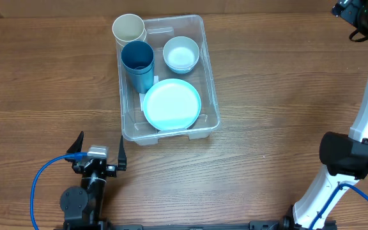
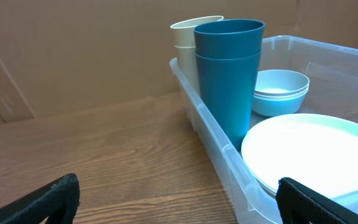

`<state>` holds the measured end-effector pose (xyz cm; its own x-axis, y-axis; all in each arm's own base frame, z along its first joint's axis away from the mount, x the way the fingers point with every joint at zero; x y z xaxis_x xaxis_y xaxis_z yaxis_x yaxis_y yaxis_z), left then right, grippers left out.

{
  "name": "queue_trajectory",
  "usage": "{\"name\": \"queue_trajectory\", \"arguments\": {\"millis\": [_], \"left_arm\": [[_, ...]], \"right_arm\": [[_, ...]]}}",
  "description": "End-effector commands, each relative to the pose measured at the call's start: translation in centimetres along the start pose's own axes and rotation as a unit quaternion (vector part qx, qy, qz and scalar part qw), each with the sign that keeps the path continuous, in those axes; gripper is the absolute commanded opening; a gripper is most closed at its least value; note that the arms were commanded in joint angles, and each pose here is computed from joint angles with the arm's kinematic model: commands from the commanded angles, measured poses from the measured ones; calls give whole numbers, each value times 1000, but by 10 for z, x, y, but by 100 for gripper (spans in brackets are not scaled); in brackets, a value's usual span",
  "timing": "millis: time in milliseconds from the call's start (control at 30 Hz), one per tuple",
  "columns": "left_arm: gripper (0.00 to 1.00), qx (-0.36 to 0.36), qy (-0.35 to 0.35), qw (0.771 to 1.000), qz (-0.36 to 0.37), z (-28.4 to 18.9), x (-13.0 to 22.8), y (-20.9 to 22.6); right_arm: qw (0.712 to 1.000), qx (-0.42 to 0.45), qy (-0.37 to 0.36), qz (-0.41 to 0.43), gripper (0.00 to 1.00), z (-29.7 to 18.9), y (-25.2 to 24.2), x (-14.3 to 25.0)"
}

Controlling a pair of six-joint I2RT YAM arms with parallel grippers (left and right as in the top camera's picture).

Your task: Pack container

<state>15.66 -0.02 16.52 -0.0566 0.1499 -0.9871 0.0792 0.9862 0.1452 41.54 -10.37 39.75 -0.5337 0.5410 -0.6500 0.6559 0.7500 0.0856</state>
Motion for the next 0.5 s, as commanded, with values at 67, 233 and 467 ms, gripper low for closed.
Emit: {"name": "queue_trajectory", "arguments": {"millis": [67, 233, 467], "left_arm": [[100, 2, -3, 1000, -16, 0, 0, 0], [100, 2, -3, 1000, -16, 0, 0, 0], [100, 2, -3, 1000, -16, 0, 0, 0]], "right_arm": [[1000, 2, -7, 2, 100, -2, 0, -2], [1000, 2, -7, 2, 100, -2, 0, -2], [1000, 2, -7, 2, 100, -2, 0, -2]]}}
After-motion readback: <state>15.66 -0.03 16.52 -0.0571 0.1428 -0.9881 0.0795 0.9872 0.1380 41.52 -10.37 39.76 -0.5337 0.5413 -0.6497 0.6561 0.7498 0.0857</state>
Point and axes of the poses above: each gripper's point midway between its finger pads, its own z axis out along the fingers, its own y axis along the line the jaws close on, x = y × z, the point moved 9 cm from there along -z, back along the fingers
